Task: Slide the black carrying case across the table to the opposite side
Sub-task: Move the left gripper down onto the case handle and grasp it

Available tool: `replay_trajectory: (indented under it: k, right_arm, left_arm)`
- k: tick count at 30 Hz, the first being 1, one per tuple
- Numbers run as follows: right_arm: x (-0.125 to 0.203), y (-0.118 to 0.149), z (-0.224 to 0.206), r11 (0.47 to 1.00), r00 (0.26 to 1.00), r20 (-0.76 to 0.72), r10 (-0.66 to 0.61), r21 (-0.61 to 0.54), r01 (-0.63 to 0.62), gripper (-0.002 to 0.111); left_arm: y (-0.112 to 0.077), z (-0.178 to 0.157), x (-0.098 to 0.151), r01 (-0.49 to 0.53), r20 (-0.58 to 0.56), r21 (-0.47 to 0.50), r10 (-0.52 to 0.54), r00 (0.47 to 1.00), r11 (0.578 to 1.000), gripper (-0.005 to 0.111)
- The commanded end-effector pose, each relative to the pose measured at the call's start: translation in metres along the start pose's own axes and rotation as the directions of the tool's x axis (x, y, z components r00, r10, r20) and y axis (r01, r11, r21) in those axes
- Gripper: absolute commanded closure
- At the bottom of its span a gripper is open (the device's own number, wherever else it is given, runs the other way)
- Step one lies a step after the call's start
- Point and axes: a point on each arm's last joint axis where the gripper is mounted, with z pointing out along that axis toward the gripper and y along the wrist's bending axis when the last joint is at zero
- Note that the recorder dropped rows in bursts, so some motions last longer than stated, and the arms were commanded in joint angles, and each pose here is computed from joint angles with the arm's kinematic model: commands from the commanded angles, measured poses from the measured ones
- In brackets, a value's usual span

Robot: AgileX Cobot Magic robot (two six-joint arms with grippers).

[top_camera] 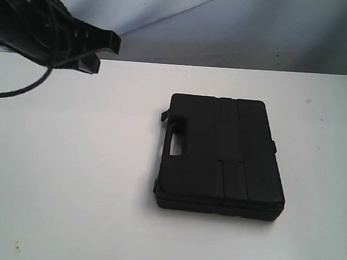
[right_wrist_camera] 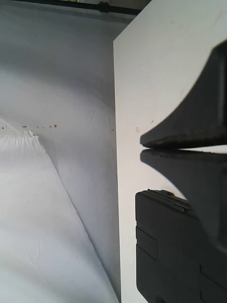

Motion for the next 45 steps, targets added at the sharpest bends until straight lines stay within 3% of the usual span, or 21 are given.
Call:
replay_trajectory:
  k: [1, 10, 12, 17, 23, 30, 35, 40, 45]
  right_arm:
    - [0.001, 0.0, 0.0, 1.0, 1.0, 0.003, 0.006, 0.006, -0.006, 0.108]
    - [0.001, 0.0, 0.0, 1.0, 1.0, 0.003, 0.003, 0.006, -0.004, 0.108]
    - [0.001, 0.0, 0.0, 1.0, 1.0, 0.003, 0.003, 0.006, -0.004, 0.108]
    - [0.001, 0.0, 0.0, 1.0, 1.0, 0.003, 0.005, 0.006, -0.005, 0.108]
    - [0.001, 0.0, 0.0, 1.0, 1.0, 0.003, 0.005, 0.006, -0.005, 0.108]
    - [0.001, 0.0, 0.0, 1.0, 1.0, 0.003, 0.005, 0.006, -0.005, 0.108]
    - [0.001, 0.0, 0.0, 1.0, 1.0, 0.003, 0.005, 0.006, -0.005, 0.108]
    - [0.001, 0.0, 0.0, 1.0, 1.0, 0.003, 0.005, 0.006, -0.005, 0.108]
    - [0.001, 0.0, 0.0, 1.0, 1.0, 0.003, 0.005, 0.006, -0.005, 0.108]
  left_arm:
    - [-0.001, 0.036, -0.001, 0.05, -0.115, -0.017, -0.051, 0.992, 0.999, 0.107]
    - [-0.007, 0.094, 0.011, 0.075, -0.207, -0.039, -0.081, 0.975, 0.996, 0.107]
    - [-0.014, 0.104, 0.015, 0.082, -0.223, -0.039, -0.089, 0.971, 0.996, 0.107]
    - [-0.05, 0.124, 0.011, -0.019, -0.22, -0.006, 0.017, 0.975, 1.0, 0.107]
    - [-0.071, 0.141, -0.001, 0.0, -0.196, -0.132, -0.026, 0.98, 0.991, 0.107]
    - [-0.078, 0.169, -0.004, 0.005, -0.305, -0.197, -0.066, 0.95, 0.98, 0.107]
    - [-0.083, 0.183, -0.01, 0.026, -0.315, -0.19, -0.086, 0.945, 0.981, 0.107]
    - [-0.086, 0.187, -0.013, 0.006, -0.316, -0.161, -0.057, 0.947, 0.987, 0.096]
    - [-0.084, 0.187, -0.012, -0.006, -0.32, -0.175, -0.051, 0.946, 0.984, 0.068]
